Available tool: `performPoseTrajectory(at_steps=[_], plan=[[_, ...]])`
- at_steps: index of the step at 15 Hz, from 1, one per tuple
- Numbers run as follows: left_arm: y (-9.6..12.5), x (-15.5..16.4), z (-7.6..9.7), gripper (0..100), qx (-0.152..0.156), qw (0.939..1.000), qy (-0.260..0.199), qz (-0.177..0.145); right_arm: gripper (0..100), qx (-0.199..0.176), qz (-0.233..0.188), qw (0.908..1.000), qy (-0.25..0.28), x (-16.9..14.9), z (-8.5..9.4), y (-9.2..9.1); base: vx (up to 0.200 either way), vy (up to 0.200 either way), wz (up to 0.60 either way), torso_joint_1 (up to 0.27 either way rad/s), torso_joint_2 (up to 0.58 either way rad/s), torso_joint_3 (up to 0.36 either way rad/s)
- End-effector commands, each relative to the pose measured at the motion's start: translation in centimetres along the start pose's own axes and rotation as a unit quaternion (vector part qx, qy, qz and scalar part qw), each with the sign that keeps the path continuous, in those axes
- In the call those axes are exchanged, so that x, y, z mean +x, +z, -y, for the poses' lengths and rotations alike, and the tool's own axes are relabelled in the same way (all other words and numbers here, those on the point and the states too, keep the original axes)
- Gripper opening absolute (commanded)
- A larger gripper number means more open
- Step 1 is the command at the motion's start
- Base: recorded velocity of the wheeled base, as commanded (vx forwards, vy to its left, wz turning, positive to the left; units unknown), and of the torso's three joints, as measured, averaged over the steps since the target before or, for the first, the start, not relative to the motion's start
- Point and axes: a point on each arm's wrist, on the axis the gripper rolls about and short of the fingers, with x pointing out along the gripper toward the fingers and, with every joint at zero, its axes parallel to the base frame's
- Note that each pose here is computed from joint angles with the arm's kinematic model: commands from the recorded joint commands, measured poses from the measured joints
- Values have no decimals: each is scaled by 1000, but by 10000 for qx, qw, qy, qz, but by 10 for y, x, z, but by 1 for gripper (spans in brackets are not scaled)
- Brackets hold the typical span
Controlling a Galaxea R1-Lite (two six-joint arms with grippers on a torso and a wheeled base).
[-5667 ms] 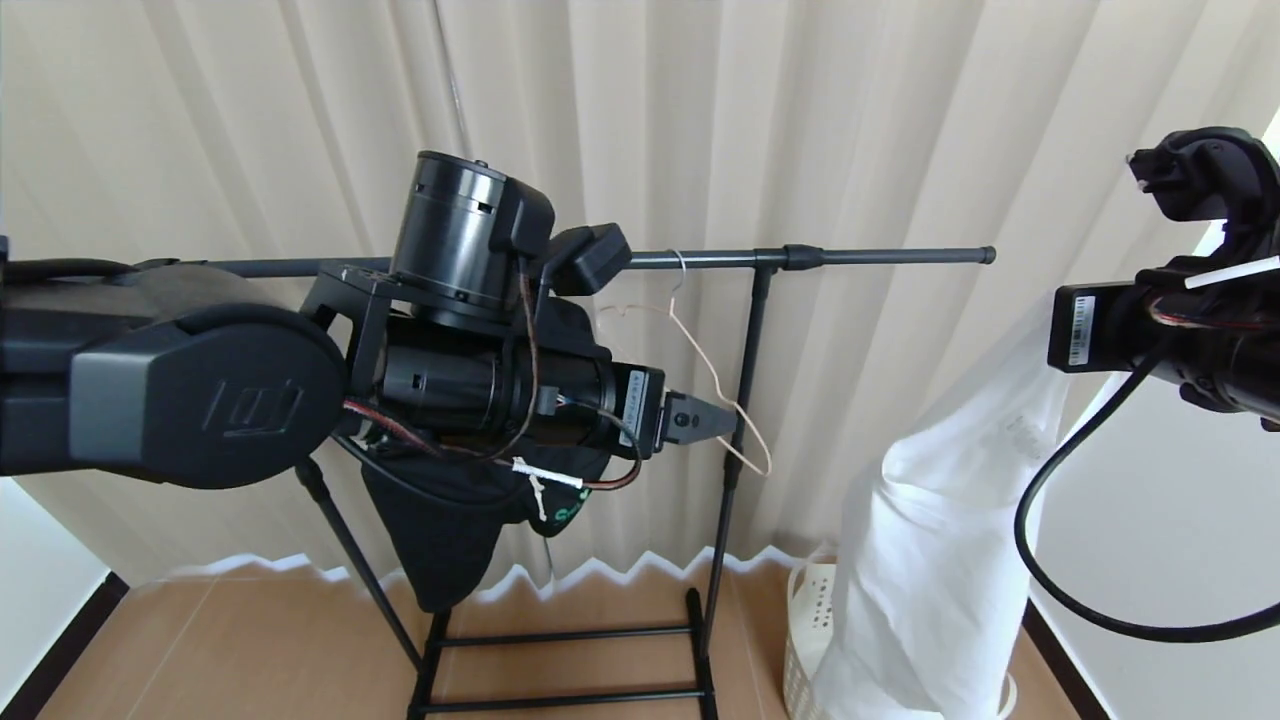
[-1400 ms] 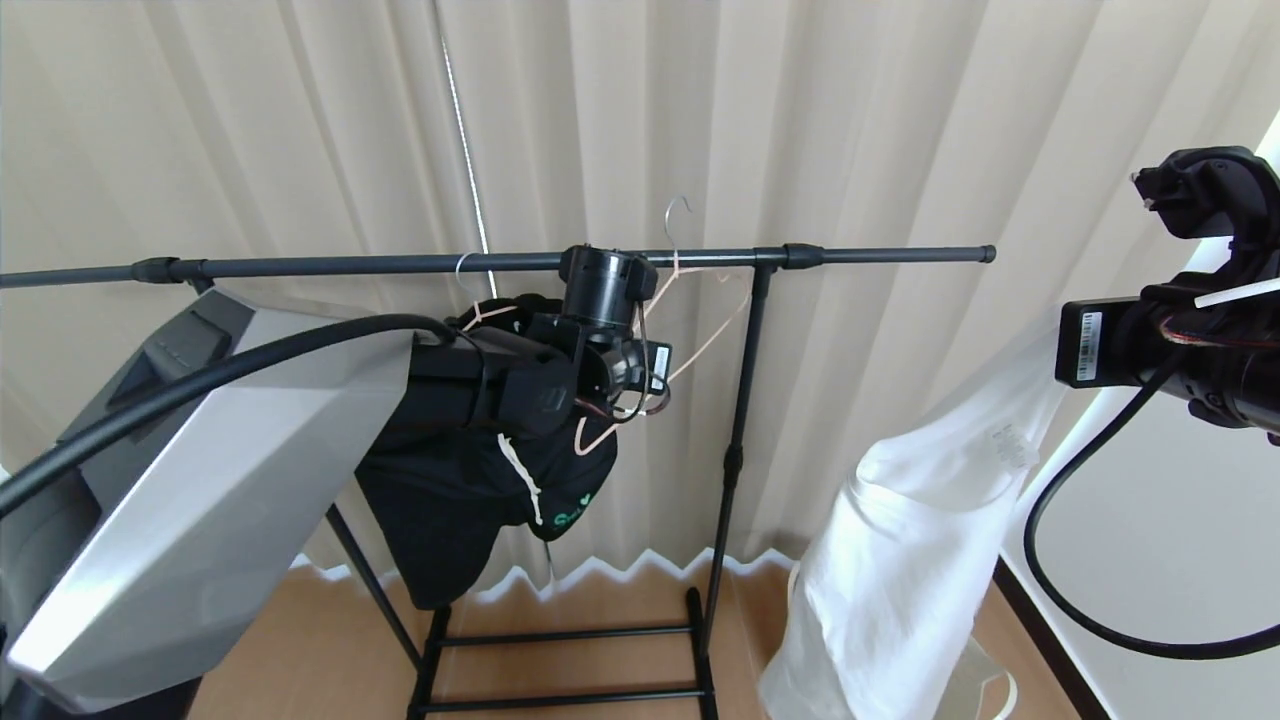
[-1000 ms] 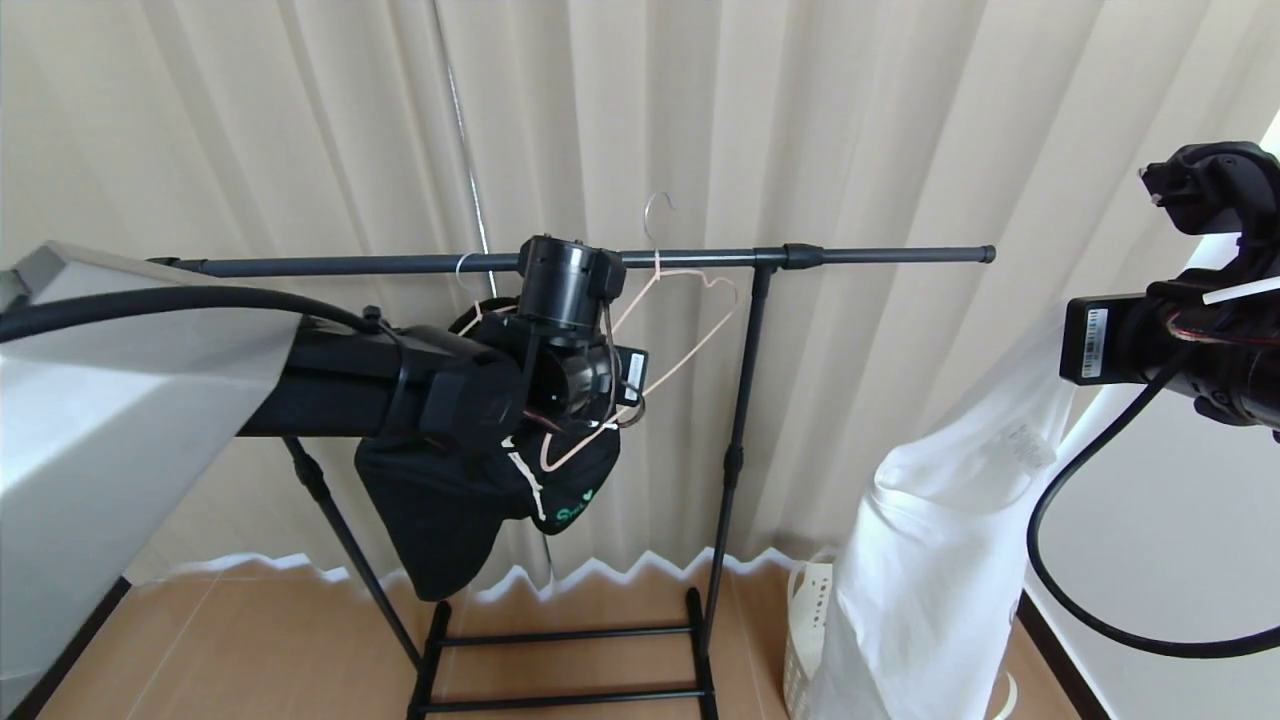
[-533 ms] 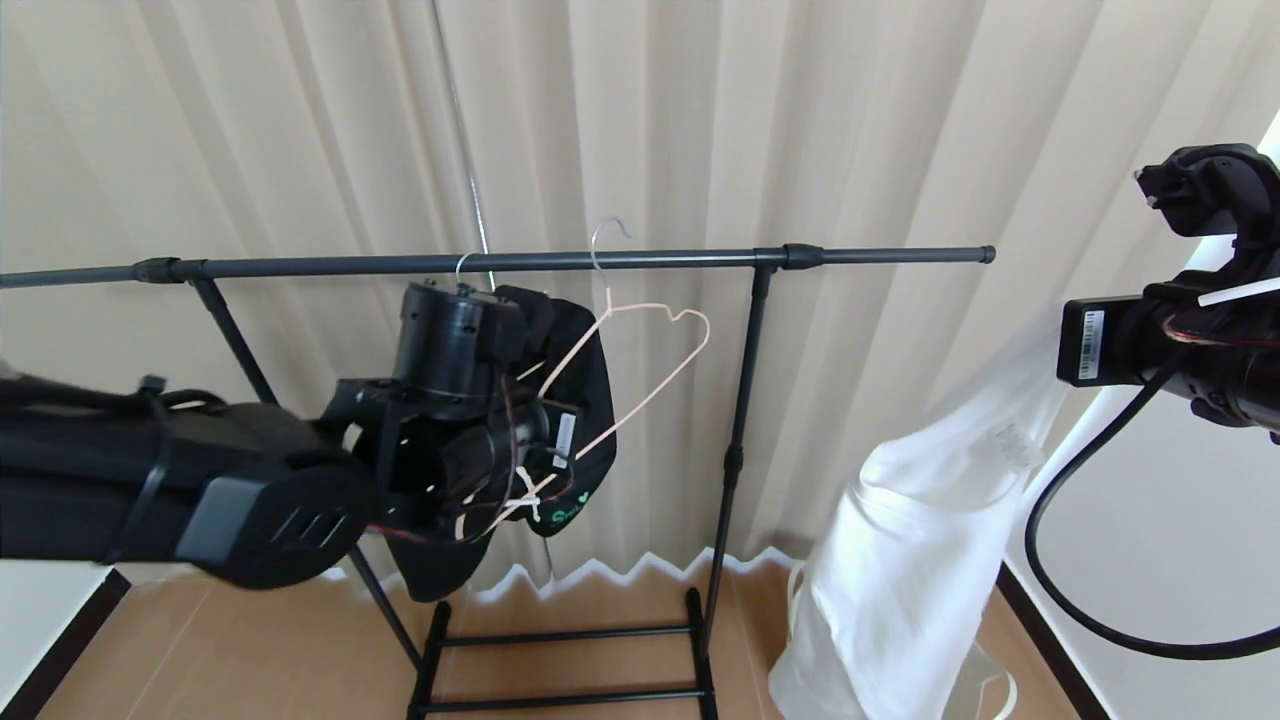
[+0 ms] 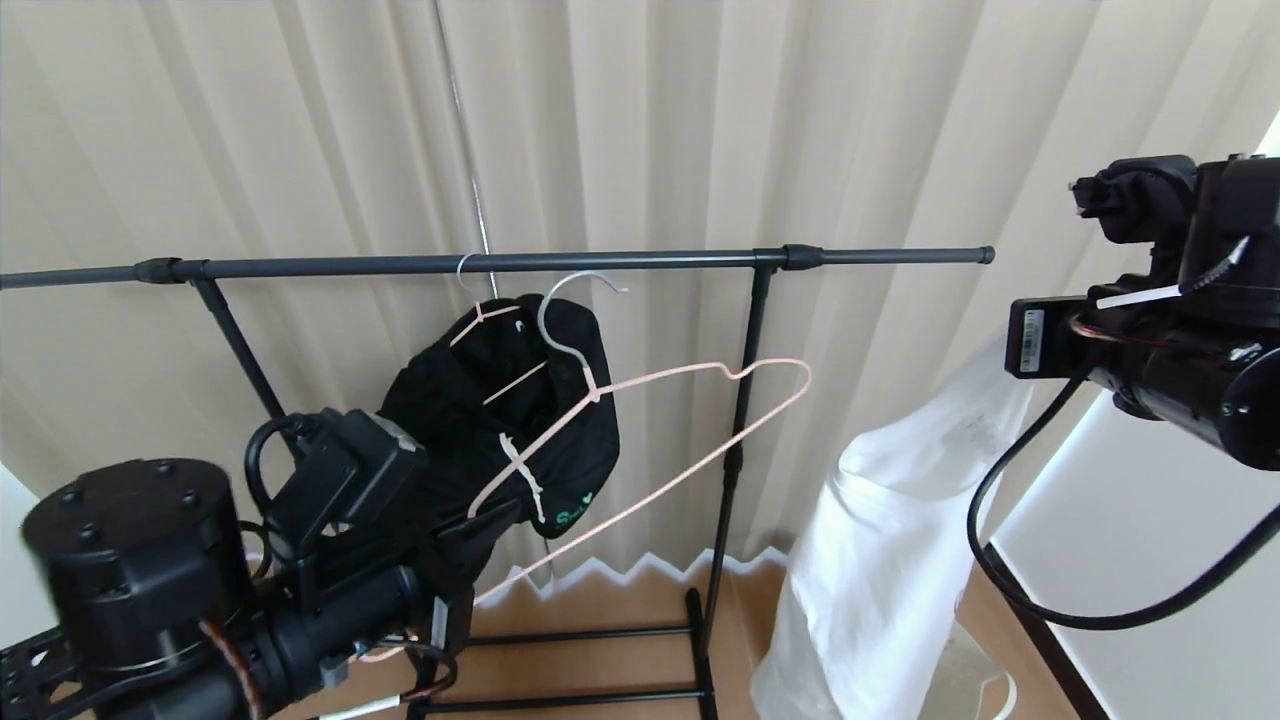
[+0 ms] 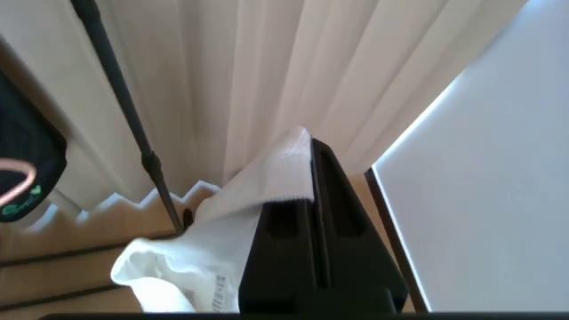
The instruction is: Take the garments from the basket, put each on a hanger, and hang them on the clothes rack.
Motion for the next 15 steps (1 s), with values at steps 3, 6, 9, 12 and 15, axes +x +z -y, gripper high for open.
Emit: performPoseTrajectory(at_steps=[3, 6, 9, 12, 15], plan=[[-9, -11, 15, 0, 32, 9961, -875, 96, 0, -125, -152, 9998, 13, 15, -13, -11, 0, 0, 0, 0, 0, 0], [-14, 7, 24, 0, -91, 9935, -1129, -55, 0, -129, -150, 9998, 71, 16, -17, -13, 0, 0, 0, 0, 0, 0], [-11, 34, 33, 0, -344, 9918, -1223, 128, 0, -144, -147, 9997, 152, 14, -21, -13, 0, 0, 0, 0, 0, 0], [-9, 49, 41, 0, -453, 9899, -1335, 135, 0, -26, 22, 9998, 176, 13, -24, -10, 0, 0, 0, 0, 0, 0], [-4, 71, 42, 0, -531, 9935, -986, 198, 0, -31, -10, 9998, 196, 14, -27, -14, 0, 0, 0, 0, 0, 0]])
